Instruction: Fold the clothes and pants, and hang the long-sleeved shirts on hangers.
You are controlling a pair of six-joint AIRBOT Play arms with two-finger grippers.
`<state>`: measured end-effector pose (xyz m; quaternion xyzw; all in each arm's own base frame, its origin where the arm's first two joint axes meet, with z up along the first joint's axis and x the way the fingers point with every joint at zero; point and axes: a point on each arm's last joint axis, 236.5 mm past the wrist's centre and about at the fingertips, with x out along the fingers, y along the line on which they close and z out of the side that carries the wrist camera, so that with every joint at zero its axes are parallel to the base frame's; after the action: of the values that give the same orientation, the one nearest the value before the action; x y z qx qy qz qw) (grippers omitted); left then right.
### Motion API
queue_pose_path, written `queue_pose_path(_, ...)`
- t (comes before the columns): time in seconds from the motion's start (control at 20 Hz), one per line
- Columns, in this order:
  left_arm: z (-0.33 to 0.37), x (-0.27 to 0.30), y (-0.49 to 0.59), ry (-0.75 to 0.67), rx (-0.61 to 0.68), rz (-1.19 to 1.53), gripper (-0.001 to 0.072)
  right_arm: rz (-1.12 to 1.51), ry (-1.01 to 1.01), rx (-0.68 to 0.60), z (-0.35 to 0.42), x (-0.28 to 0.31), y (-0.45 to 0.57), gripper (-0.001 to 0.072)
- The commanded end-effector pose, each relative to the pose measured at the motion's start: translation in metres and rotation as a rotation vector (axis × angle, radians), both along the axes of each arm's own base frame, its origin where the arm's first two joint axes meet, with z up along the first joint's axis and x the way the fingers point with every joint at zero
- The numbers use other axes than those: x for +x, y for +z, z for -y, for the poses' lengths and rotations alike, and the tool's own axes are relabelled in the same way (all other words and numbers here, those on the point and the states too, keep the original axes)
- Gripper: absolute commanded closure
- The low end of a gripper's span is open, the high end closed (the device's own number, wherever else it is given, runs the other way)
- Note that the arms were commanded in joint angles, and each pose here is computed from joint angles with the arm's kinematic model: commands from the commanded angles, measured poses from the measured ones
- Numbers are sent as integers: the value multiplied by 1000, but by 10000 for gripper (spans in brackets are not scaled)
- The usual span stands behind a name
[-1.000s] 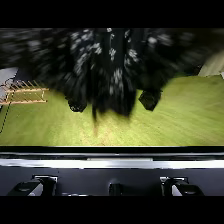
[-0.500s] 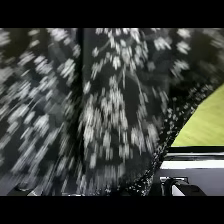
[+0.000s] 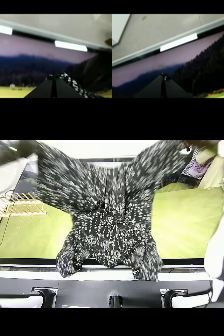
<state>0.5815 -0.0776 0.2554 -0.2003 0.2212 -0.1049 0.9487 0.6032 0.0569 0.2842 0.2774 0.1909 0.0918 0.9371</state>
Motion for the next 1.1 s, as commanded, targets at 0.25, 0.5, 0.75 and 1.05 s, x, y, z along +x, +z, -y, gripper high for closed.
queue_pose_path(0.25, 61, 12, -243, -101, -123, -567, 683, -534, 115, -18, -34, 14, -240, 660)
queue_pose_path(0.5, 34, -18, -213, -78, -160, -653, 31, -597, 155, -33, -15, -27, -199, 136)
queue_pose_path(0.75, -50, -72, -132, 37, -41, -632, 25, -705, 162, -99, 68, -118, -139, 84)
queue_pose_path(1.05, -35, -185, -184, 170, -239, -737, 25, -868, 188, 157, 10, -235, -189, 38)
